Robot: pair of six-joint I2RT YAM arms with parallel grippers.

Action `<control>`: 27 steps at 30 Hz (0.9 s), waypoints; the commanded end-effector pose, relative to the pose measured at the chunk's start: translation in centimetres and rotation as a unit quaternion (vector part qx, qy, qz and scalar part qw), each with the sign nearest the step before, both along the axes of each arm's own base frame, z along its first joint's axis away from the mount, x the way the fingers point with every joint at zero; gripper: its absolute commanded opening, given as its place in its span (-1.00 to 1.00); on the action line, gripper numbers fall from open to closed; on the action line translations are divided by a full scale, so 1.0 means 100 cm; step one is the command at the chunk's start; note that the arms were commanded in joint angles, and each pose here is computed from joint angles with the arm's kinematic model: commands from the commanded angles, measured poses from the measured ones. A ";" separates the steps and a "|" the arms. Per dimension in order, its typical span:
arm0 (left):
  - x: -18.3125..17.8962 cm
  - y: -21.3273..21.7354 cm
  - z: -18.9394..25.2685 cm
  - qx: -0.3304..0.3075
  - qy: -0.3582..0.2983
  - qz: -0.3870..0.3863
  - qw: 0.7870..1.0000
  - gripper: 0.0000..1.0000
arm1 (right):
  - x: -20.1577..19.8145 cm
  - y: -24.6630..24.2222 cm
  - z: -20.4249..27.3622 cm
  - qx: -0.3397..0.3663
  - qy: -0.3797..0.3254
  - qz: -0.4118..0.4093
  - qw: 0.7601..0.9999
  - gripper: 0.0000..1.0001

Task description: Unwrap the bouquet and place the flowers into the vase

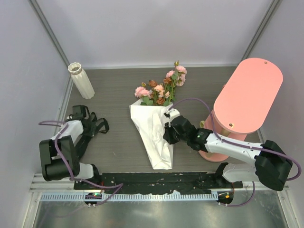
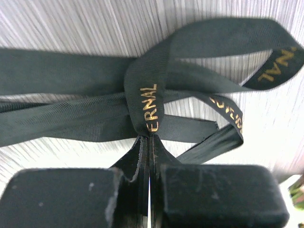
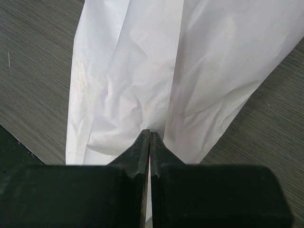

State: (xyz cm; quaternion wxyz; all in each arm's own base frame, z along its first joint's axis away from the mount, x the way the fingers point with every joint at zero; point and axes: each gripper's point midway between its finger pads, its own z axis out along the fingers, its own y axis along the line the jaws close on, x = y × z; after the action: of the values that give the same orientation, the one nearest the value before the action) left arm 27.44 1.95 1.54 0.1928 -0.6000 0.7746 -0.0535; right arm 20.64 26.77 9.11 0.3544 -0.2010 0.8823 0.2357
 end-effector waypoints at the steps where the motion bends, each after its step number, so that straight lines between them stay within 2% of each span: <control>1: -0.035 0.058 -0.023 0.031 0.077 0.083 0.993 -1.00 | 0.004 0.004 0.009 0.014 -0.011 0.000 1.000 -0.87; 4: -0.031 0.083 -0.020 0.017 0.055 0.140 0.988 -1.00 | 0.005 0.006 0.012 0.016 -0.014 -0.001 1.000 -0.87; 8: -0.036 0.100 -0.030 -0.034 0.040 0.193 0.980 -0.99 | 0.006 0.007 0.009 0.010 -0.011 0.001 1.000 -0.86; 12: -0.029 0.095 -0.031 -0.063 0.018 0.181 0.981 -0.99 | 0.009 0.009 0.012 0.007 -0.013 0.003 1.000 -0.78; 15: -0.024 0.093 -0.025 -0.063 -0.002 0.171 0.983 -0.99 | 0.011 0.010 0.018 0.006 -0.019 0.004 1.000 -0.66; 17: -0.021 0.090 -0.017 -0.067 -0.020 0.164 0.984 -0.91 | 0.013 0.011 0.024 0.005 -0.025 0.003 1.000 -0.52; 18: -0.021 0.088 -0.015 -0.072 -0.025 0.162 0.984 -0.83 | 0.016 0.009 0.026 0.002 -0.031 -0.001 1.000 -0.44; 19: -0.020 0.087 -0.012 -0.072 -0.031 0.160 0.984 -0.64 | 0.017 0.008 0.027 -0.003 -0.034 -0.002 0.999 -0.26; 20: -0.017 0.086 -0.006 -0.073 -0.042 0.155 0.984 -0.49 | 0.020 0.009 0.032 -0.001 -0.038 -0.003 0.999 -0.18; 21: -0.016 0.087 -0.001 -0.069 -0.046 0.150 0.985 -0.03 | 0.020 0.009 0.032 -0.005 -0.042 0.000 0.999 -0.11; 22: -0.018 0.086 0.002 -0.070 -0.046 0.147 0.986 0.14 | 0.021 0.010 0.033 -0.007 -0.042 0.000 0.999 0.05; 24: -0.017 0.082 0.011 -0.072 -0.054 0.139 0.986 0.48 | 0.023 0.013 0.041 -0.001 -0.048 0.004 0.999 0.18; 27: -0.016 0.077 0.024 -0.080 -0.068 0.124 0.987 0.72 | 0.027 0.019 0.049 0.004 -0.055 0.012 0.998 0.41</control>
State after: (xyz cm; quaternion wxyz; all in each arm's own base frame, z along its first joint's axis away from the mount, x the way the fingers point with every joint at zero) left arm 27.27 11.18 3.51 0.2276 -0.7107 0.6543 -0.1229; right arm 22.01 27.53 11.43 0.3724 -0.2173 0.8744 0.2226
